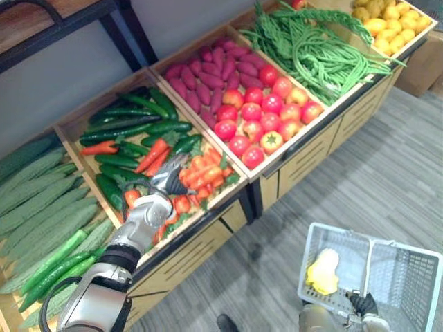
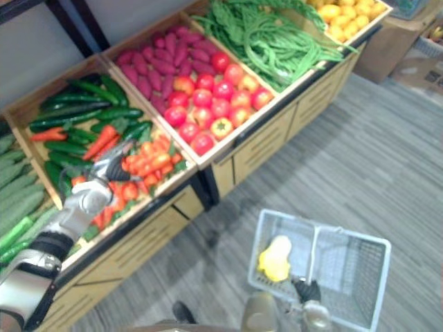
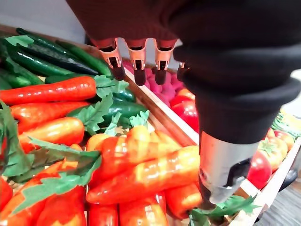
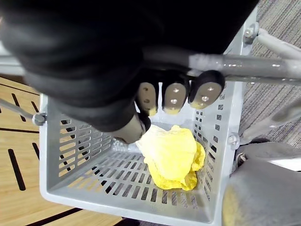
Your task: Pick vegetable in the basket
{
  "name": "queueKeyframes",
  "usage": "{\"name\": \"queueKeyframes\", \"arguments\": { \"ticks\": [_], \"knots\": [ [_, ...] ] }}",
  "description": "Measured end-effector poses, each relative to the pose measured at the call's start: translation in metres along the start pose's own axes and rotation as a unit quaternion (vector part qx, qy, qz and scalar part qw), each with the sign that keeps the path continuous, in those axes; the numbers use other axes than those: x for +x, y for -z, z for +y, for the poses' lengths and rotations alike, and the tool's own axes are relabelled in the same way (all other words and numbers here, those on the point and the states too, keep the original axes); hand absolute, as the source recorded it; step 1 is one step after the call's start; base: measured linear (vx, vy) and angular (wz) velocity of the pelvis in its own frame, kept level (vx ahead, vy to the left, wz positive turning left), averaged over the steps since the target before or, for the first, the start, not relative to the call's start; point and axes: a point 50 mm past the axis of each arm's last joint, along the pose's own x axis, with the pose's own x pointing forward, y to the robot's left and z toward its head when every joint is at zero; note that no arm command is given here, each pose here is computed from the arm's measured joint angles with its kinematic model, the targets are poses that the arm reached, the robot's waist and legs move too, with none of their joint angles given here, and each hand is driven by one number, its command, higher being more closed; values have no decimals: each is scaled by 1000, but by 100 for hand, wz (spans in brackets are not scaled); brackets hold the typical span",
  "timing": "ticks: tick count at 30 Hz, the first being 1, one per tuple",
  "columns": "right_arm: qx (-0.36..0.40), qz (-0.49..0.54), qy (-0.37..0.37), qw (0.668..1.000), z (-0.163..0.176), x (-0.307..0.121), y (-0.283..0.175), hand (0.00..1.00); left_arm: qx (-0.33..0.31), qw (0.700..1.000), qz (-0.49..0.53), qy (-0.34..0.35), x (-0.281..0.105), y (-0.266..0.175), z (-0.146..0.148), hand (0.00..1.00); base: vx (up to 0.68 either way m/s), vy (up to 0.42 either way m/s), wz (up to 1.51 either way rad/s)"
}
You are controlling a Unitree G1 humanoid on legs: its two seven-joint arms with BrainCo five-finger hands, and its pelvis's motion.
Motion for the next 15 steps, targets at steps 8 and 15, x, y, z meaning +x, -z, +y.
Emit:
{"name": "queueKeyframes", "arguments": {
  "ticks": [8,15],
  "knots": [
    [12,-15,-2,1000,4,4,-11,100,-16,1000,-14,-15,13,-17,5,0,20,-7,-5],
    [18,-36,-6,999,8,7,-23,100,-27,999,-13,-35,25,-27,13,0,42,9,-8]
  ]
}}
